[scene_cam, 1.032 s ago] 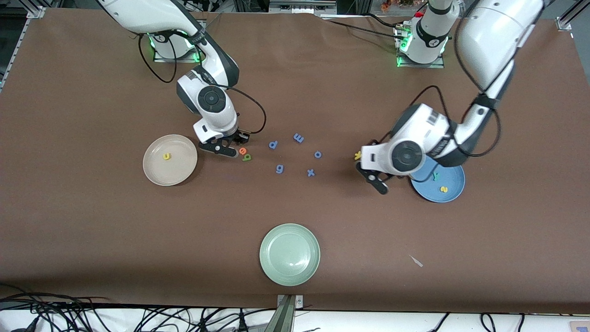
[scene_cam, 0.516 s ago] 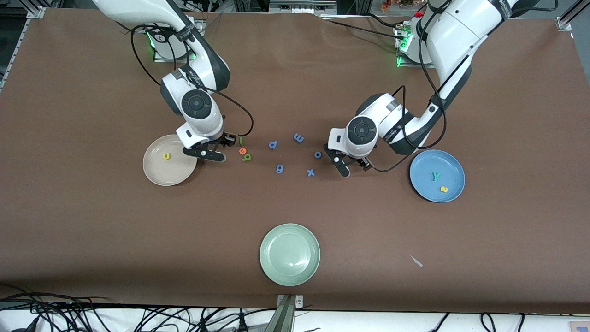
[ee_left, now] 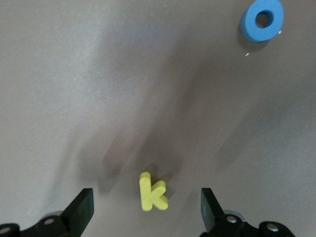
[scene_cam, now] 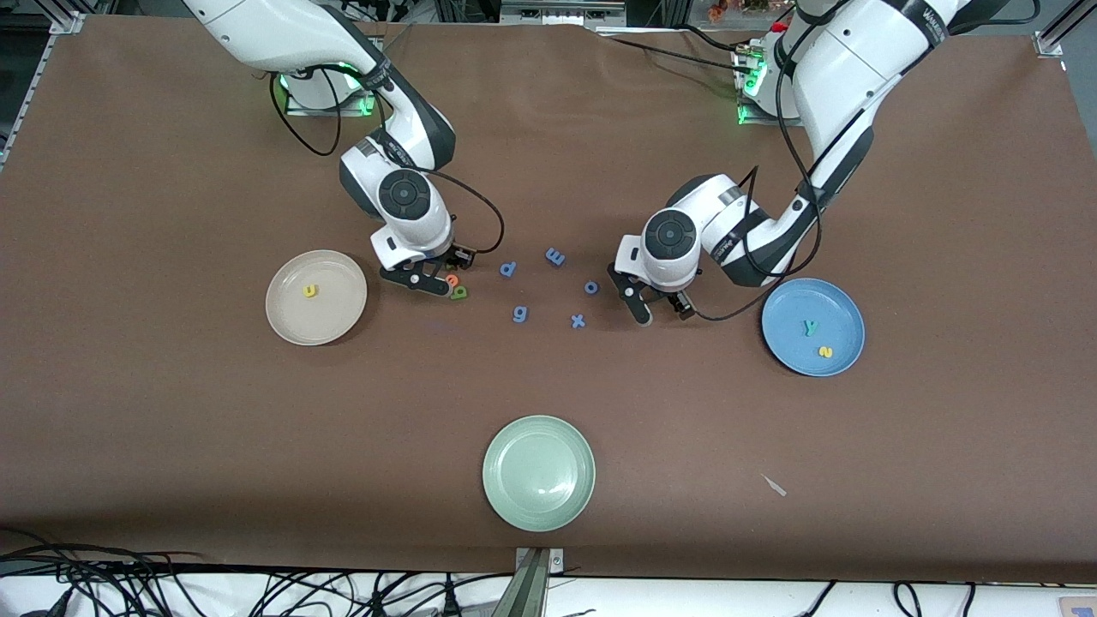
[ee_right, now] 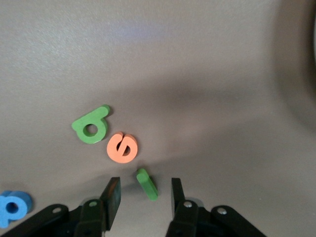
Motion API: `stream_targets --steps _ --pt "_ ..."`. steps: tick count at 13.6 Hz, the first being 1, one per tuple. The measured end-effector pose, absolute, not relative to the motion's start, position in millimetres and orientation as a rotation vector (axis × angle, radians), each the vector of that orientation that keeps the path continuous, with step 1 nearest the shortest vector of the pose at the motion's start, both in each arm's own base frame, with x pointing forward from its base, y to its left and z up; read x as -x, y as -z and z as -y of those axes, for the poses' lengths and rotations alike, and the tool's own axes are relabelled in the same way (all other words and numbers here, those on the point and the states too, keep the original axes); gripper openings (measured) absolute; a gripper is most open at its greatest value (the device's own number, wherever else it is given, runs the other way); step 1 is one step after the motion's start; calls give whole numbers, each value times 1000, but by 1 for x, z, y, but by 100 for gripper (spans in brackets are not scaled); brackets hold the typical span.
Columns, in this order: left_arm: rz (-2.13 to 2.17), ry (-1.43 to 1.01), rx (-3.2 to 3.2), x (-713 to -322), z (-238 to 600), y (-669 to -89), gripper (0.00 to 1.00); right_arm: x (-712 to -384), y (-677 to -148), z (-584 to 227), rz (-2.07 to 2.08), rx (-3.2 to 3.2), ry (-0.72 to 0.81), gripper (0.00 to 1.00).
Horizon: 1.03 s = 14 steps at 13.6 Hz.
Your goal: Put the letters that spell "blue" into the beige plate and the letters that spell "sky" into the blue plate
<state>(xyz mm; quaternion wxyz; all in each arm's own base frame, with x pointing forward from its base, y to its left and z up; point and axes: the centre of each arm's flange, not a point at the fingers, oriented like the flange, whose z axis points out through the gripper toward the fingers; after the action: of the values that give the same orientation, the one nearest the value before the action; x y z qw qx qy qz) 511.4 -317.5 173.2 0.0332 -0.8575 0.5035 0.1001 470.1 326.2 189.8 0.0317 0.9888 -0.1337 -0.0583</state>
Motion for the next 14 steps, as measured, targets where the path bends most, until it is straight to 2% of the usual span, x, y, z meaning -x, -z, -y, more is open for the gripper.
stream_targets --steps 1,2,4,6,7,8,10,11,14 --pt "-1555 -306 2640 -509 318 -171 94 -468 -185 -326 411 -3054 178 49" --pt "-1558 -305 2640 -507 318 -170 86 -465 -180 -326 410 -3062 178 49" --pt "-1571 -304 2635 -507 318 -169 81 -459 -174 -325 406 -3069 179 49" --pt "-1594 -306 2623 -509 315 -169 66 -458 -173 -325 400 -3075 172 49" --pt "-1605 -307 2618 -511 312 -169 66 -458 -174 -326 398 -3080 167 44" --pt "-1614 -306 2615 -513 309 -169 57 -458 -174 -326 394 -3080 167 43" --pt "-1623 -295 2612 -516 306 -171 34 -458 -175 -327 387 -3086 162 22" --pt "-1627 -294 2610 -517 305 -172 24 -458 -175 -327 379 -3087 162 15" --pt "-1622 -284 2613 -520 304 -175 23 -458 -175 -326 335 -3089 166 11"
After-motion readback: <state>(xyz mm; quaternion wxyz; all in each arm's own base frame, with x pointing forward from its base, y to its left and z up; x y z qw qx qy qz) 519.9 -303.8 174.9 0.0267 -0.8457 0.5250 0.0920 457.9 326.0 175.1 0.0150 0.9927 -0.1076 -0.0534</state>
